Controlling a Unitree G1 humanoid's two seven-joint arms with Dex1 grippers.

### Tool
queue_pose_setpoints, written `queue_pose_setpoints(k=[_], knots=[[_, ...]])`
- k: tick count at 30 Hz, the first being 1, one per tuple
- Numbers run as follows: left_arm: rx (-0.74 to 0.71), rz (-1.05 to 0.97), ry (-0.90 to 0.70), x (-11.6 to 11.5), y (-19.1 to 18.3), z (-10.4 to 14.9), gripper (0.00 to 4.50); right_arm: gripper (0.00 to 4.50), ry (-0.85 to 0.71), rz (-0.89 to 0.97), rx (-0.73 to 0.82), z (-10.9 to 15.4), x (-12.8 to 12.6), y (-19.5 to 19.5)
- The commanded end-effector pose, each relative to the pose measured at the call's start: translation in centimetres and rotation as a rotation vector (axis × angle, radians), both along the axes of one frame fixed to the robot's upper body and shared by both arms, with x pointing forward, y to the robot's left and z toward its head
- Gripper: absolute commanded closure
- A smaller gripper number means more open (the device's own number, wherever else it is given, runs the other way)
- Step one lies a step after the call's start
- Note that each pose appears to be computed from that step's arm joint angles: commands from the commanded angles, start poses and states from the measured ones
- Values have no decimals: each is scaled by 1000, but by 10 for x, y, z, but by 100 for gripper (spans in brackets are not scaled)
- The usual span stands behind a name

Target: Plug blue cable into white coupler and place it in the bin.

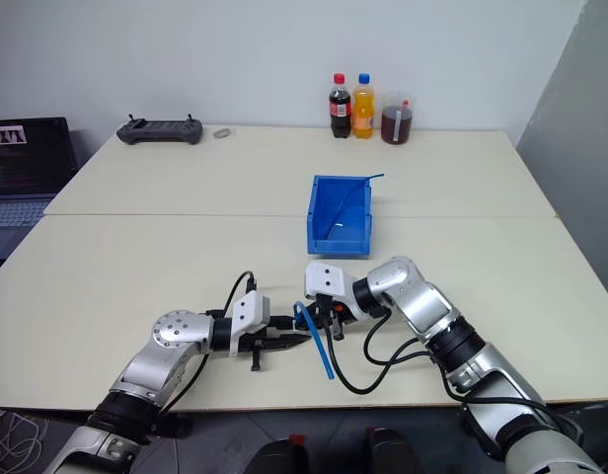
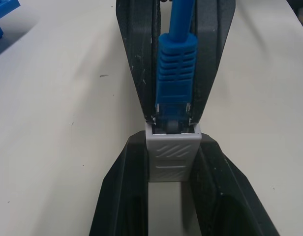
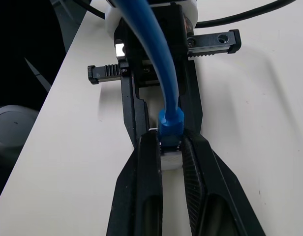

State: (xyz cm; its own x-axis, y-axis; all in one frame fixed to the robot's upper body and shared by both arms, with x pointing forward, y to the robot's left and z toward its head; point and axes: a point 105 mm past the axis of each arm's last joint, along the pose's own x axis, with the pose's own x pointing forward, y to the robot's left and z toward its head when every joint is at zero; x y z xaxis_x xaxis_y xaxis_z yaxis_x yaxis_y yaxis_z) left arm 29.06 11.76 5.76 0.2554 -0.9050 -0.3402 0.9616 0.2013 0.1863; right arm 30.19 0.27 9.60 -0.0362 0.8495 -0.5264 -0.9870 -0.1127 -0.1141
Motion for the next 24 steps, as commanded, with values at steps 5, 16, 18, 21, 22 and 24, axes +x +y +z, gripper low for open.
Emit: queue_pose_setpoints(k=[5, 16, 18, 21, 22, 24], knots=[[1, 31, -45, 4, 6, 9, 337, 423, 96, -149, -71, -27, 9, -23], [-193, 252, -88, -4, 17, 70, 107, 423, 229, -438, 276, 70, 26, -30], [-256, 334, -119, -4, 19, 88, 70, 423, 242, -539, 342, 96, 41, -40], [-327, 437, -170, -2, 19, 109, 1, 423, 245, -676, 372, 113, 65, -52], [-354, 478, -185, -1, 18, 114, 1, 423, 251, -735, 379, 117, 77, -57], [-385, 529, -193, 0, 15, 118, 1, 423, 258, -805, 383, 120, 93, -62]])
